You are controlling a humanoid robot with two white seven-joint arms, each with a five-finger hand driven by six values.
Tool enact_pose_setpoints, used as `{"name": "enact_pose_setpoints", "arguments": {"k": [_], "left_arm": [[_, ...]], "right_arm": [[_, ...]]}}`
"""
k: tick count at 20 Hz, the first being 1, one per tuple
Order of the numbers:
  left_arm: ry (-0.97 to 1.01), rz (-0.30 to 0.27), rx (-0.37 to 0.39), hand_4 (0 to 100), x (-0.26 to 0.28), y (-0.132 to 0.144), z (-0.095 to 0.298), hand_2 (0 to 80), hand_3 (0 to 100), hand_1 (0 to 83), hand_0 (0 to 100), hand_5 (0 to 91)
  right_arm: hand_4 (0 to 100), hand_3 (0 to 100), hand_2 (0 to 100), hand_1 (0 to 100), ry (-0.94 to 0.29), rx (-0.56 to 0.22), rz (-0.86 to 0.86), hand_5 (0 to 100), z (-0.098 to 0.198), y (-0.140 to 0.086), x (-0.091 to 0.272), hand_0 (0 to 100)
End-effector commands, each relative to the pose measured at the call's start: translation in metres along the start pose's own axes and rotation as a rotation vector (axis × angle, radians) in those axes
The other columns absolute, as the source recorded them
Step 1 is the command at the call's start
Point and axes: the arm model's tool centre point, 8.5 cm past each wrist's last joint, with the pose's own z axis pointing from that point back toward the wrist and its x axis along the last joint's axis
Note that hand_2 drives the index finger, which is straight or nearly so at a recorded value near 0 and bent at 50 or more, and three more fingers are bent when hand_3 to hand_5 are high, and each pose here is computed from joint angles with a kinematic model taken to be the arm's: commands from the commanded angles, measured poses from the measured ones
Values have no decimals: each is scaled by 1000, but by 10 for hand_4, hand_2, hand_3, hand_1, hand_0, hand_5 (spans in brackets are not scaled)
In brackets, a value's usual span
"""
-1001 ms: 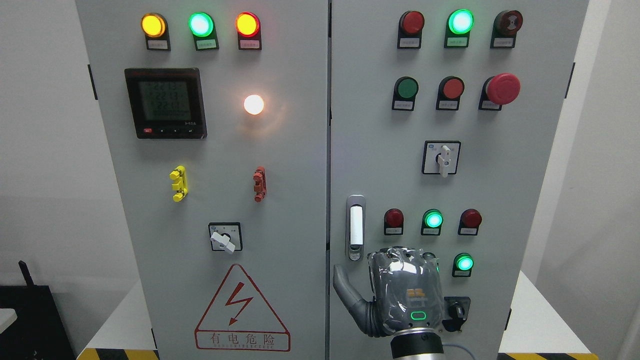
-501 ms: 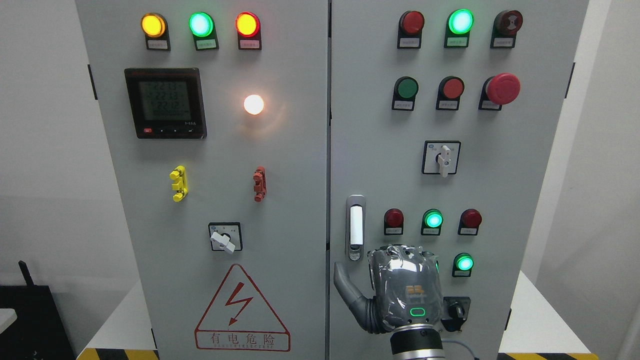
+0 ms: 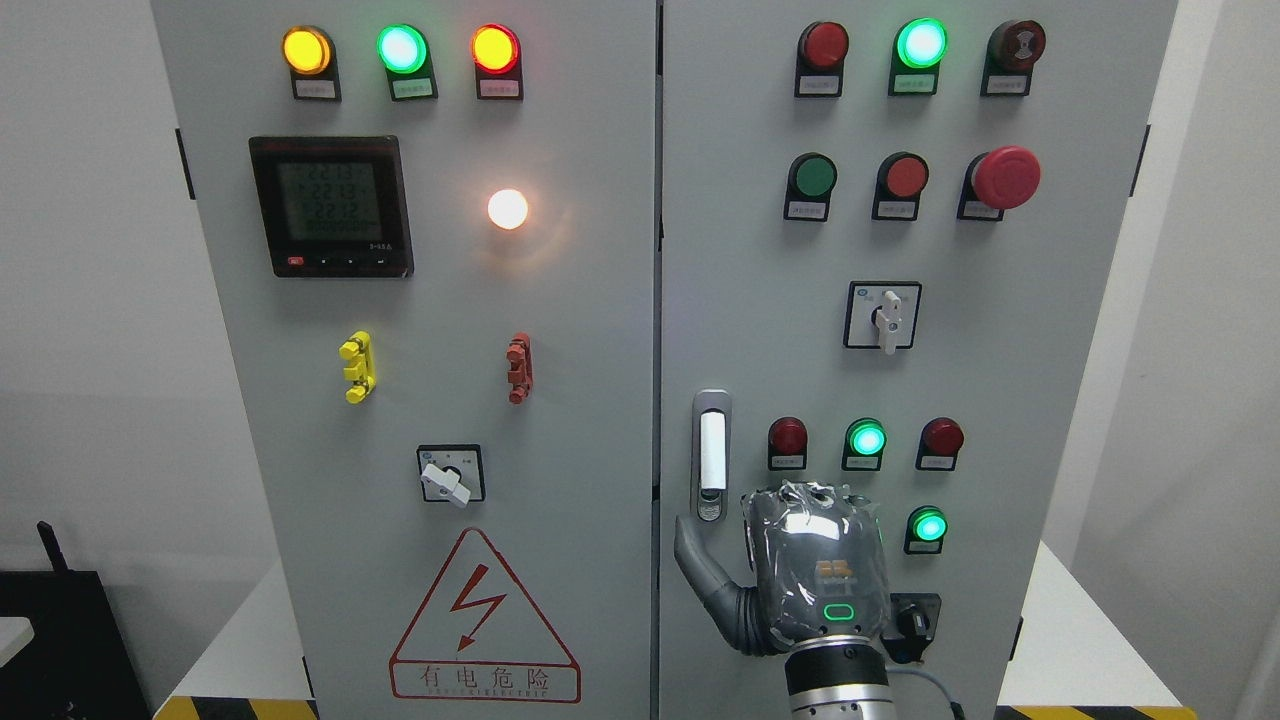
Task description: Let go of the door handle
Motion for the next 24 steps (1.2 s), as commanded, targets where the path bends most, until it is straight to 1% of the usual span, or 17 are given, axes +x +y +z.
{"name": "enact_pose_setpoints", "arguments": {"k": [1, 10, 19, 24], "left_arm": [[5, 2, -2, 0, -12, 0, 1, 0, 0, 389, 120, 0], [3, 2, -2, 0, -11, 0, 1, 0, 0, 389, 120, 0], [3, 2, -2, 0, -11, 0, 1, 0, 0, 389, 120, 0], [3, 2, -2, 0, -11, 0, 1, 0, 0, 389, 120, 0]], "right_arm": [[915, 1000, 1000, 0, 7, 4, 7, 920, -5, 1, -3, 351], [911, 1000, 1000, 0, 7, -4, 8, 920, -12, -1, -2, 354], [913, 1000, 1000, 0, 12, 12, -7, 919, -12, 3, -4, 352], [914, 1000, 1000, 0, 14, 12, -6, 919, -13, 3, -4, 381]]}}
